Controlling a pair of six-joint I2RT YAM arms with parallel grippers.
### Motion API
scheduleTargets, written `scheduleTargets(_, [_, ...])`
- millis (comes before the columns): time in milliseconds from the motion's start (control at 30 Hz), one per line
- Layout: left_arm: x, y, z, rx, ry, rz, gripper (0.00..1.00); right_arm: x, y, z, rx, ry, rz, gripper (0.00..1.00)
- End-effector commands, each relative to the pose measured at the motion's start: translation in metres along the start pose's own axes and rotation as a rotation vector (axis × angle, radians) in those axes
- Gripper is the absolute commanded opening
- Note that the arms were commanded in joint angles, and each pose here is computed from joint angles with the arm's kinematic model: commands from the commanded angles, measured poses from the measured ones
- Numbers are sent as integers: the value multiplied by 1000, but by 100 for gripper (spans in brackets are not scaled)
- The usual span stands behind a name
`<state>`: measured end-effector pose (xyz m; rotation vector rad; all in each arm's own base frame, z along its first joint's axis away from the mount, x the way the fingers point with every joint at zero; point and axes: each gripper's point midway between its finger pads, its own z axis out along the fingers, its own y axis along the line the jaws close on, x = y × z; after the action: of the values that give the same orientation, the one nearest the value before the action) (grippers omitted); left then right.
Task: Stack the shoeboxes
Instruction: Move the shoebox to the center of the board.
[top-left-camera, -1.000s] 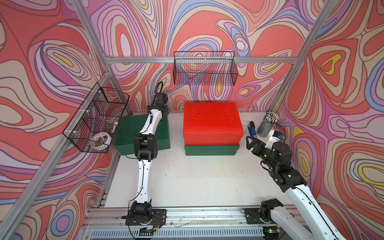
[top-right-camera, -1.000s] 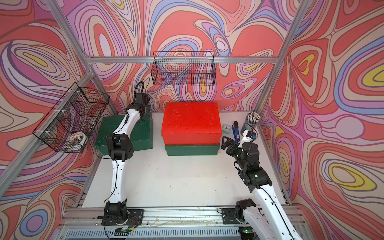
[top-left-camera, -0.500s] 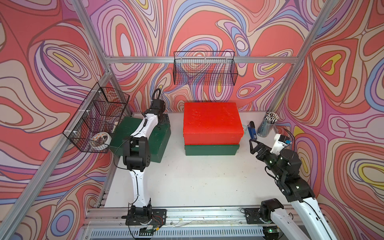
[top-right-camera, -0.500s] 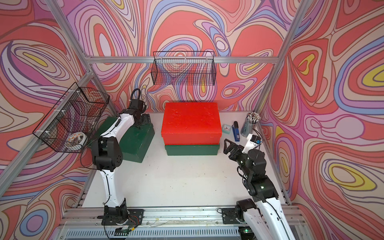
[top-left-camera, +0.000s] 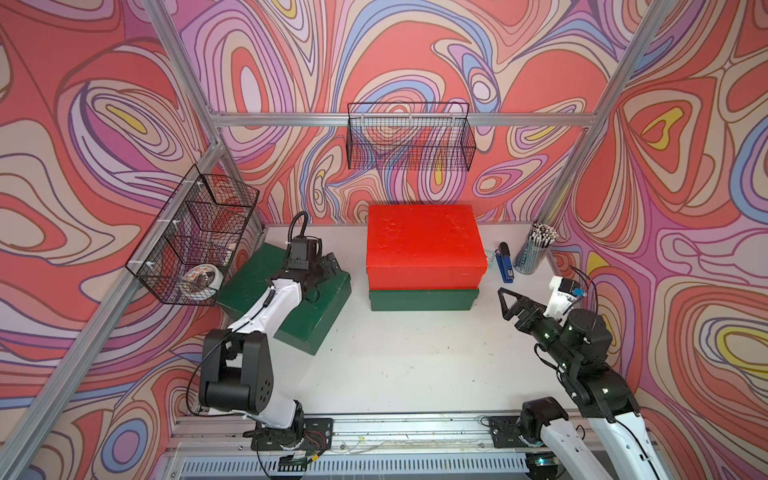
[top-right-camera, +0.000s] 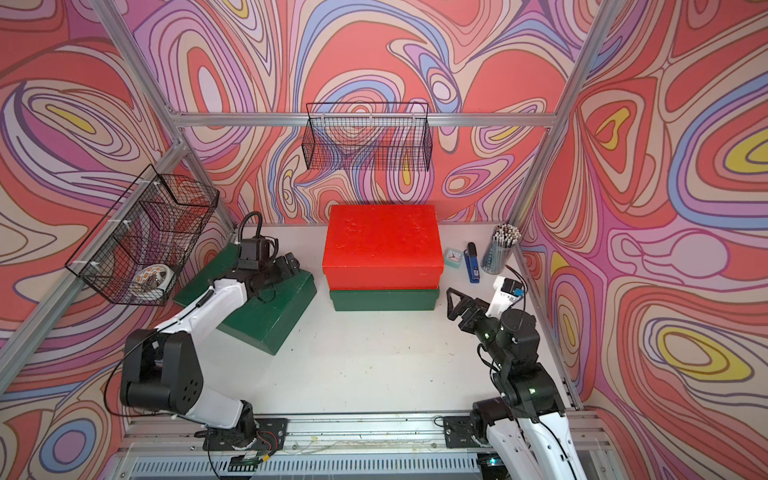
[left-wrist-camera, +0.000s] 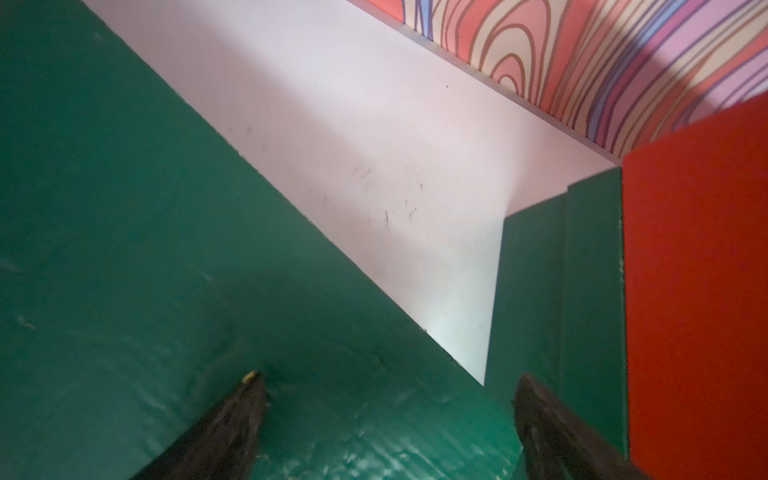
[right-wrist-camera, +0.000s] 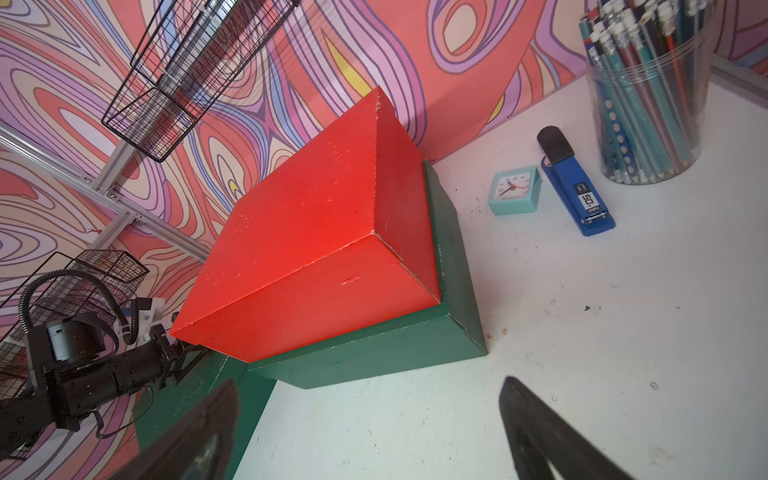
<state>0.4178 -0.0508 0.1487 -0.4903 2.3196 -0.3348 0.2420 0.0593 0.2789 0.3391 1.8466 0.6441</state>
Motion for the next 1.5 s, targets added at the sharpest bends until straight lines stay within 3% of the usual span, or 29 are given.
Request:
scheduleTargets(0, [73,17,-7,-41,180,-55,93,-1,13,-4,-54,20,-12,98])
scheduleTargets(333, [126,31,-40,-2,169,-76,92,10,29,4,-165,79,17,98])
scheduleTargets(733, [144,-9,-66,103,161,-20,92,42,51,35,-337,190,155,98])
scheduleTargets(1000, [127,-18,-80,57,111,20,92,127,121,70,-376,352,39,98])
scheduleTargets(1267, [85,-19,-124,35,-24,36,100,201,149,88,-478,431,206,98])
scheduleTargets(1467, [89,-5,-146,54,-60,10,100,242,174,91,-564,508,267,98])
